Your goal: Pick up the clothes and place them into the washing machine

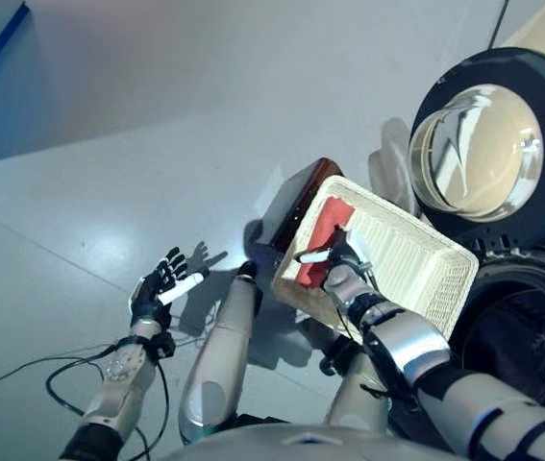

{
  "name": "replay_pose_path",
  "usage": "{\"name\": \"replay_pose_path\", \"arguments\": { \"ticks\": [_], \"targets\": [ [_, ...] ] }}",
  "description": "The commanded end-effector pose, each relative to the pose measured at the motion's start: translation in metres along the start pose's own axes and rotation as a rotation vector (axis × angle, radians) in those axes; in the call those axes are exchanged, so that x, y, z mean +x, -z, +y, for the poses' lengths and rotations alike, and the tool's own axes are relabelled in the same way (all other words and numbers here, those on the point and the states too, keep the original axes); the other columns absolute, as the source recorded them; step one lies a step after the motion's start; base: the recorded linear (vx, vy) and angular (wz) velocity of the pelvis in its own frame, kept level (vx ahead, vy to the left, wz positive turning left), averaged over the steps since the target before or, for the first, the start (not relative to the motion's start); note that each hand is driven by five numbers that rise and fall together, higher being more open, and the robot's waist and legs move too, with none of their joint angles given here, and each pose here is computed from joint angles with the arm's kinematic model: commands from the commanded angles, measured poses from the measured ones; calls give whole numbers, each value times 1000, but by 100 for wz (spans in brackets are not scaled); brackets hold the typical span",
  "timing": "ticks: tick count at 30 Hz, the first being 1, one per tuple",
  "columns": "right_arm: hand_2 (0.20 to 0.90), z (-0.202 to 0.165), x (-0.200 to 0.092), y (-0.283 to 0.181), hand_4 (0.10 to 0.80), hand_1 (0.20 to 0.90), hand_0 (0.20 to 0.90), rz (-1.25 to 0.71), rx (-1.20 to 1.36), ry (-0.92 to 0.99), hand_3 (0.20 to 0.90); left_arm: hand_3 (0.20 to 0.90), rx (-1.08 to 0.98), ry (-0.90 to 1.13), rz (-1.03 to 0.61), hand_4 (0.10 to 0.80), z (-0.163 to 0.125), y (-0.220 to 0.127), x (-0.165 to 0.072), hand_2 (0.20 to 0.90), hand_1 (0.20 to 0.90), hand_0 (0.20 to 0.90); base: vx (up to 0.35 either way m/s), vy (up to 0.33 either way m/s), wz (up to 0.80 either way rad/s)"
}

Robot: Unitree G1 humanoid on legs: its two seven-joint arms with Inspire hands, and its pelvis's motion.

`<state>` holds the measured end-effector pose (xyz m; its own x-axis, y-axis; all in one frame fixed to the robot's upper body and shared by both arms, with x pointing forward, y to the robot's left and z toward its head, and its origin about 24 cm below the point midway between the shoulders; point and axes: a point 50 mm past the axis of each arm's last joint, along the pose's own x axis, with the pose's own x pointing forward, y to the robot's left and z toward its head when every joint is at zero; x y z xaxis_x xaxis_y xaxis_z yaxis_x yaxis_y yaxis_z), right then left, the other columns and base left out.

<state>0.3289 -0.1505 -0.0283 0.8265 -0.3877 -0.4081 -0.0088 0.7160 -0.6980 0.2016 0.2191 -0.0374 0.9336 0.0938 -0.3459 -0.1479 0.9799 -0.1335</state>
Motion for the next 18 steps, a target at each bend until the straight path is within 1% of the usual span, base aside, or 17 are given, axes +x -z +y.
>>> {"name": "replay_pose_path", "arguments": {
  "ticks": [1, 6, 11, 18],
  "targets": [
    [200, 2, 0, 16, 300, 200, 200, 88, -43, -60, 200, 900, 47, 88, -148, 800, -9, -32, -1, 900, 900, 900, 3, -13, 7],
    [200, 2, 0, 25, 300, 200, 200, 125, -32, -66, 200, 900, 48, 77, -159, 800, -7, -36, 0, 900, 900, 900, 5, -8, 10],
    [200, 3, -1, 21, 300, 200, 200, 104, -44, -50, 200, 900, 54, 67, -159, 800, -6, -36, 0, 900, 900, 900, -3, 13, 10],
    [200, 2, -1, 19, 300, 200, 200, 96, -40, -24, 200, 900, 60, 52, -158, 800, -3, -36, -2, 900, 900, 900, -2, 2, 0]
  ]
}}
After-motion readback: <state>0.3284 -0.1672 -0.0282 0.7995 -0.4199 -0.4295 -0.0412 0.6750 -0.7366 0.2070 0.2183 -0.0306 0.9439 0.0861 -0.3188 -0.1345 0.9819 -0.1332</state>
